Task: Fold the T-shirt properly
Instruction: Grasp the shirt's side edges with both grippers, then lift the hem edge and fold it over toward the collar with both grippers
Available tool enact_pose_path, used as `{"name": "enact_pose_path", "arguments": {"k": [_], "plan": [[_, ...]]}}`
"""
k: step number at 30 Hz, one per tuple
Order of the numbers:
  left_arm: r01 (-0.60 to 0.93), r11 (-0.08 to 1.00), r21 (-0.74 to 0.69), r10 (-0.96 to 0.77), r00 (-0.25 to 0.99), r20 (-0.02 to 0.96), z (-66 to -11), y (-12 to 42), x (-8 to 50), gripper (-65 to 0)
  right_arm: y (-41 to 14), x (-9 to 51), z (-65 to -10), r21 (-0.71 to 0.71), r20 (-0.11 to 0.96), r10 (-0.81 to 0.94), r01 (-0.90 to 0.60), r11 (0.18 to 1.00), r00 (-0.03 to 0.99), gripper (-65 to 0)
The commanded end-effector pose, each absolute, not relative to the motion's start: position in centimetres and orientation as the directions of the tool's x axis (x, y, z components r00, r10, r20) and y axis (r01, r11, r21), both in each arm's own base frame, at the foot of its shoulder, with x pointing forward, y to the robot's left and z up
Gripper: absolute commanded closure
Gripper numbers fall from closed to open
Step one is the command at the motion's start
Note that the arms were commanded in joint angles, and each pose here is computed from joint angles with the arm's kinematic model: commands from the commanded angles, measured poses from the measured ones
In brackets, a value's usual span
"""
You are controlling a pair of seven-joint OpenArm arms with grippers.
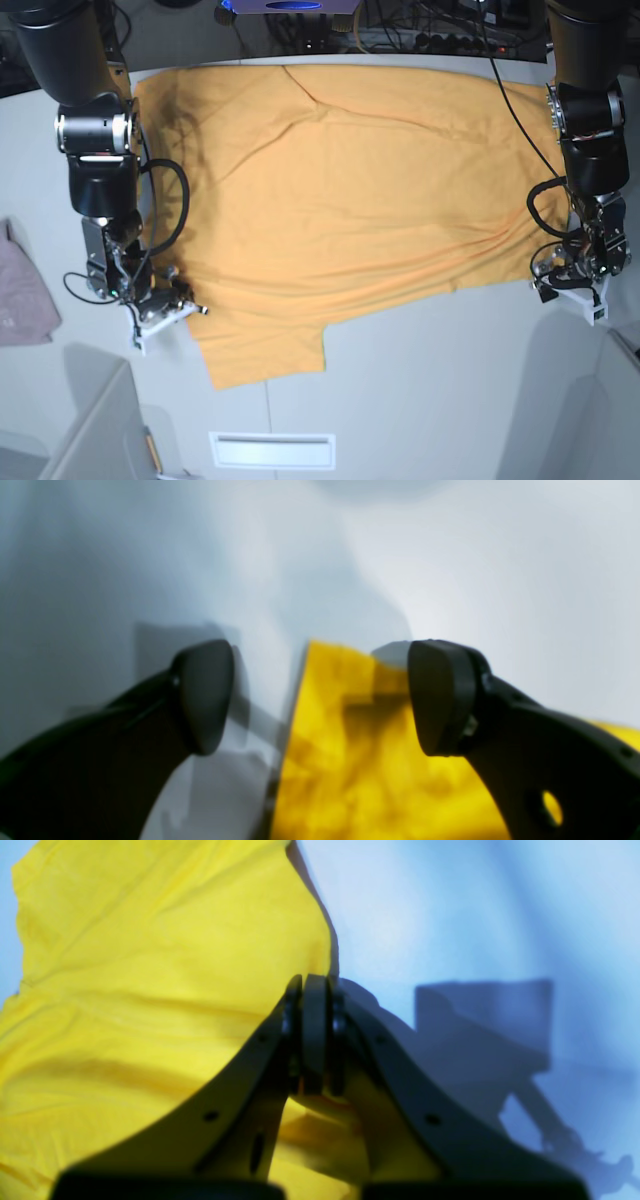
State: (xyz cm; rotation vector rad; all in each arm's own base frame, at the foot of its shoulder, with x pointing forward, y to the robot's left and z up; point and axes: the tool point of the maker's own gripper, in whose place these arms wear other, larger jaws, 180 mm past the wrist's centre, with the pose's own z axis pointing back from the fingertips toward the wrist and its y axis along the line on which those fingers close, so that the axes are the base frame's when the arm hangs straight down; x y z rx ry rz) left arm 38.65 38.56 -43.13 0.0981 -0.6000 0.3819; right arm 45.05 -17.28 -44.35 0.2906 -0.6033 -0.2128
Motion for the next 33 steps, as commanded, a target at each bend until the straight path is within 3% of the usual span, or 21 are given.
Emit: {"name": "enact_pose_path", "arguments": {"k": [1,2,5,10,11,18,26,33], "plan": [[-0.375,0.927,-0.021,0.329,0.781,0.53,-43.9,38.3,38.0,-51.2,-17.9,45.8,-43.4,0.317,0.536,-0.272,0.108,0.942,0.799,0.0],[-0.37,0.929,-0.012,0.32,0.787,0.527,-44.2,38.3,37.9,-49.7,-17.9,45.7,-43.5,0.317,0.535,-0.272,0.109,0.942,0.8,0.0],[-0.366,0.931,-0.004,0.314,0.792,0.524,-44.5,38.3,37.7,-36.5,-17.9,45.7,-43.5,0.317,0.535,-0.272,0.109,0.942,0.8,0.0],[-0.369,0.93,-0.011,0.318,0.786,0.531,-44.2,38.3,38.0,-3.8,-17.9,45.7,-43.5,0.317,0.535,-0.272,0.109,0.942,0.8,0.0],[-0.37,0.929,-0.011,0.319,0.785,0.531,-44.2,38.3,38.0,0.0,-17.9,45.7,-43.5,0.317,0.536,-0.273,0.109,0.942,0.799,0.0],[-0.373,0.928,-0.024,0.321,0.762,0.563,-42.5,38.6,39.7,0.0,-18.1,46.5,-42.4,0.314,0.567,-0.265,0.093,0.945,0.78,0.0],[-0.295,0.955,-0.034,0.237,0.687,0.687,-36.3,37.3,44.1,0.0,-17.8,47.2,-39.1,0.291,0.671,-0.216,0.015,0.957,0.709,0.0],[-0.329,0.936,-0.125,0.305,0.581,0.755,-29.8,38.2,45.2,0.0,-18.1,47.4,-37.5,0.272,0.718,-0.194,-0.012,0.962,0.668,0.0]]}}
